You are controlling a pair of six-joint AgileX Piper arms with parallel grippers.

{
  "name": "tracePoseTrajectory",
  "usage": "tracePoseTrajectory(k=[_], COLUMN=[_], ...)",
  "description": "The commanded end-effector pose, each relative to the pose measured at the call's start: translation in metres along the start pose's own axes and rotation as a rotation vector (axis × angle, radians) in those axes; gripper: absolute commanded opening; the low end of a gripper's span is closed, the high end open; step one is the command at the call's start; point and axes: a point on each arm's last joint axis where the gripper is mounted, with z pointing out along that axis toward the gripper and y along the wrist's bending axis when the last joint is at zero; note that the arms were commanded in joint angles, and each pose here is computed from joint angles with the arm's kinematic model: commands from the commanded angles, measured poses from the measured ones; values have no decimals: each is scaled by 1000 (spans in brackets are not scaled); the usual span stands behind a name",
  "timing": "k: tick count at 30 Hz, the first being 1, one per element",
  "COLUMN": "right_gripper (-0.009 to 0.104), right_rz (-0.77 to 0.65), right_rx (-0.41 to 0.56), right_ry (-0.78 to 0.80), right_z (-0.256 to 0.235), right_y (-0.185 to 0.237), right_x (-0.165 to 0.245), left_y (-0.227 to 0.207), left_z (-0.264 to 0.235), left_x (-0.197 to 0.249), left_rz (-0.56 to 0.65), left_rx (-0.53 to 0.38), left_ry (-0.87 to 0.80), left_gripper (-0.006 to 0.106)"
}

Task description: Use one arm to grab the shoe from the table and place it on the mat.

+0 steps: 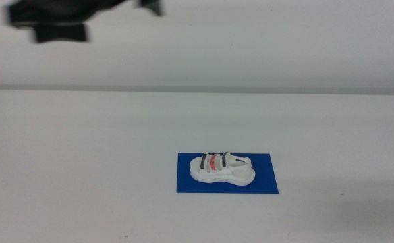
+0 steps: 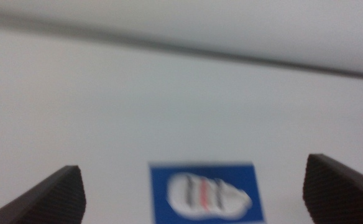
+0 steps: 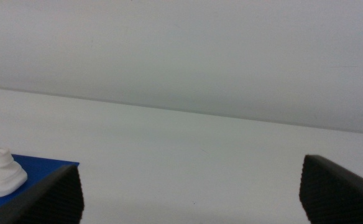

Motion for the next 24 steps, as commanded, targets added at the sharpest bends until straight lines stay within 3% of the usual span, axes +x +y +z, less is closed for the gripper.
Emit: tracePoseTrajectory(k=[1, 6, 14, 20, 24], right_gripper=[93, 93, 93, 93, 93], right_rz=[-2, -2, -2, -2, -2], right_rx=[1, 1, 1, 1, 1], right_ry=[-2, -2, -2, -2, -2], right_z=[0, 0, 0, 0, 0], right_y=[2, 2, 2, 2, 2], right_x=[12, 12, 12, 12, 12], left_y=[25, 80, 115, 116, 124], left_z=[-21, -44, -71, -88, -87], left_x=[13, 68, 123, 135, 152], left_rz=[98, 173, 252, 295, 368], left_rx=[62, 0, -95, -71, -57], left_ry=[-171, -329, -462, -586, -772], left_gripper=[94, 94, 94, 94, 94])
